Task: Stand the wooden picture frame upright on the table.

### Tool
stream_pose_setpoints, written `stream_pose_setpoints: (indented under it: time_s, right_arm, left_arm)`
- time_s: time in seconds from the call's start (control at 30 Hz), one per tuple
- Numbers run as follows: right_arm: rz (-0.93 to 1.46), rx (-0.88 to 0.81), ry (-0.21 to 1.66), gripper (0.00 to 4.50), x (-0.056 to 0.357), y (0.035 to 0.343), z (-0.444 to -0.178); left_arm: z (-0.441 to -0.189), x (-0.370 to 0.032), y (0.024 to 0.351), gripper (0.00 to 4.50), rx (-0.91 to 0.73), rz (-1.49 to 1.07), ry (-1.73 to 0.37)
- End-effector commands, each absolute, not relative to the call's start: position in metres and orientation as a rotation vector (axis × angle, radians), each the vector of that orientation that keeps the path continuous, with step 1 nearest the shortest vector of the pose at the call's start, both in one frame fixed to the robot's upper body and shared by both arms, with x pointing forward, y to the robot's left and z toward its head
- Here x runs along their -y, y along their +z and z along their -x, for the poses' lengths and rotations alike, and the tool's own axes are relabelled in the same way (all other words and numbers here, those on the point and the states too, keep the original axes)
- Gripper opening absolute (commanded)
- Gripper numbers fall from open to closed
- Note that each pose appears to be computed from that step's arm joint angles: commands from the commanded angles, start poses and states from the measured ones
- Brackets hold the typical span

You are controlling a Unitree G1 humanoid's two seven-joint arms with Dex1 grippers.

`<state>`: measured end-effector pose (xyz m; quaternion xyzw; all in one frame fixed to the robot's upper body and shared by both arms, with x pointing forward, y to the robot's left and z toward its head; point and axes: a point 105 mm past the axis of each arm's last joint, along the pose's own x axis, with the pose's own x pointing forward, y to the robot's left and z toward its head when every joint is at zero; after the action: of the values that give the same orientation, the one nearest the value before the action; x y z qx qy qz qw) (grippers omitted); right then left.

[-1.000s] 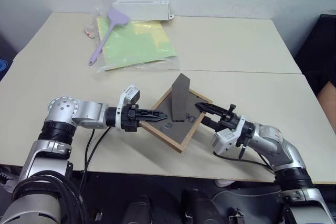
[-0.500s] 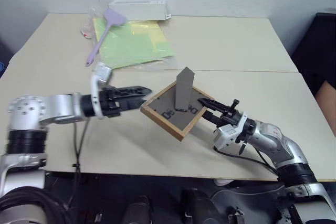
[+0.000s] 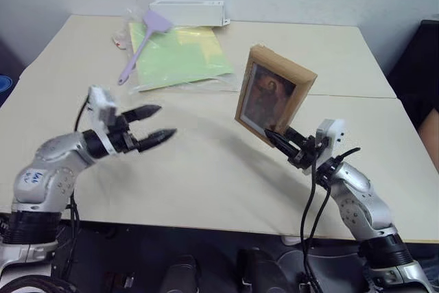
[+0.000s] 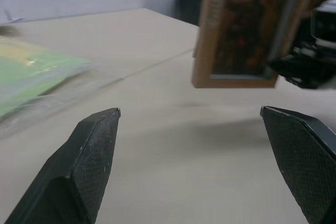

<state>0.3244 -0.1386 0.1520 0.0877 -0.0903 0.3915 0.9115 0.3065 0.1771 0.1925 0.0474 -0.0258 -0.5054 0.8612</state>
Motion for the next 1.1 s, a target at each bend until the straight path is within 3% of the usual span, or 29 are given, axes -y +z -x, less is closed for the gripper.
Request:
stream_pose_setpoints:
  time_s: [0.03,0.4,0.63,0.87,1.1]
  right_arm:
    - [-0.210,0.185,0.770,1.25,0.147,0.152,-0.333]
    - [-0.237,-0.015,0.764,1.25,0.147,0.087,-0.329]
    - [-0.341,-0.153,0.781,1.25,0.140,0.072,-0.315]
    - [-0.223,-0.155,0.735,1.25,0.147,0.070,-0.320]
    - [-0.133,-0.097,0.781,3.54,0.152,0.087,-0.313]
  left_arm:
    - [-0.295,-0.165,0.188,4.50,0.075,-0.184,-1.142]
    - [-0.299,-0.169,0.192,4.50,0.085,-0.170,-1.113]
    - [-0.299,-0.168,0.192,4.50,0.083,-0.171,-1.112]
    - [-0.298,-0.165,0.188,4.50,0.077,-0.184,-1.124]
    - [-0.298,-0.169,0.185,4.50,0.062,-0.204,-1.118]
